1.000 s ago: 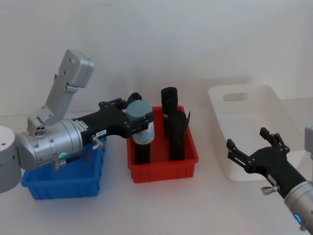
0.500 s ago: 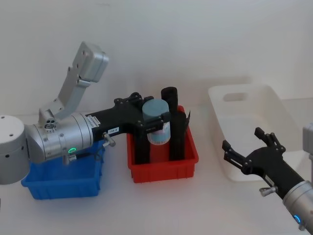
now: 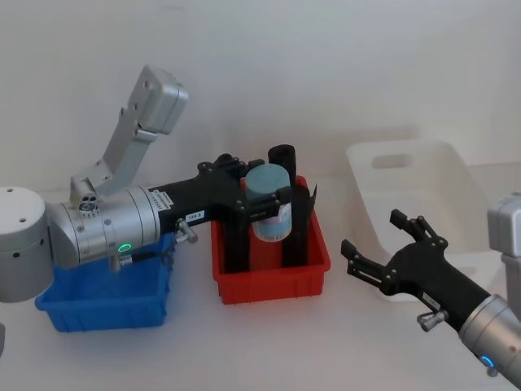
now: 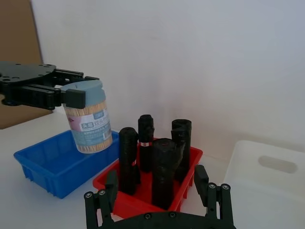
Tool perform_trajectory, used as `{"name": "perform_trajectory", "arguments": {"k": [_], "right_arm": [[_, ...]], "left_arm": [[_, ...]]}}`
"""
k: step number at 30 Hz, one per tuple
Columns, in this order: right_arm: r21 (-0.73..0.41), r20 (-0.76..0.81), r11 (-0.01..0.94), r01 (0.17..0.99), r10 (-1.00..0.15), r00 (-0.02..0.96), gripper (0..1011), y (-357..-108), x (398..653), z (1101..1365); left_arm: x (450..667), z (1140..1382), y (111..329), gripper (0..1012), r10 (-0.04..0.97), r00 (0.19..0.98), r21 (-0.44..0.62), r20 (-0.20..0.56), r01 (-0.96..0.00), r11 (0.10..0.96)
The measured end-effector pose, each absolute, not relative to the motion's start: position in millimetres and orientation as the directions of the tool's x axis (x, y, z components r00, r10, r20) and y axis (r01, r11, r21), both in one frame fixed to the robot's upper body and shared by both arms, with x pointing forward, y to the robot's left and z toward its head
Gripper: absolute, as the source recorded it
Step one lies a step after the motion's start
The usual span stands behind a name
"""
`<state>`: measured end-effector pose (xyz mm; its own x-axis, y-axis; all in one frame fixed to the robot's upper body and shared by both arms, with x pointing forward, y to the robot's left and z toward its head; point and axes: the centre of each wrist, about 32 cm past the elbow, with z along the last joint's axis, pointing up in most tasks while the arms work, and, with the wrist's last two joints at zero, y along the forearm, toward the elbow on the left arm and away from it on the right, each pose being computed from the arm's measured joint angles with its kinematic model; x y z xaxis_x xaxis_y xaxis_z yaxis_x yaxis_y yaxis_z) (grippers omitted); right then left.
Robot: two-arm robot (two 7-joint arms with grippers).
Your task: Pick the cotton swabs from the blue box and place them into the white box.
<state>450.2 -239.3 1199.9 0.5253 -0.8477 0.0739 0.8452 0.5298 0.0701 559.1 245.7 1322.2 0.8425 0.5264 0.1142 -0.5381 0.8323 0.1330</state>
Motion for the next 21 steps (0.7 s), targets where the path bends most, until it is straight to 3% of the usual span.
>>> {"name": "perform_trajectory", "arguments": {"k": [21], "right_arm": [[0.062, 0.170, 0.753, 0.655, -0.655, 0.736, 1002, -226.5, 479.2, 1227.0]], "left_arm": [[559.4, 1323.4, 244.2, 670, 0.517, 0.849, 0.134, 0.113, -0.528, 0.838]]}}
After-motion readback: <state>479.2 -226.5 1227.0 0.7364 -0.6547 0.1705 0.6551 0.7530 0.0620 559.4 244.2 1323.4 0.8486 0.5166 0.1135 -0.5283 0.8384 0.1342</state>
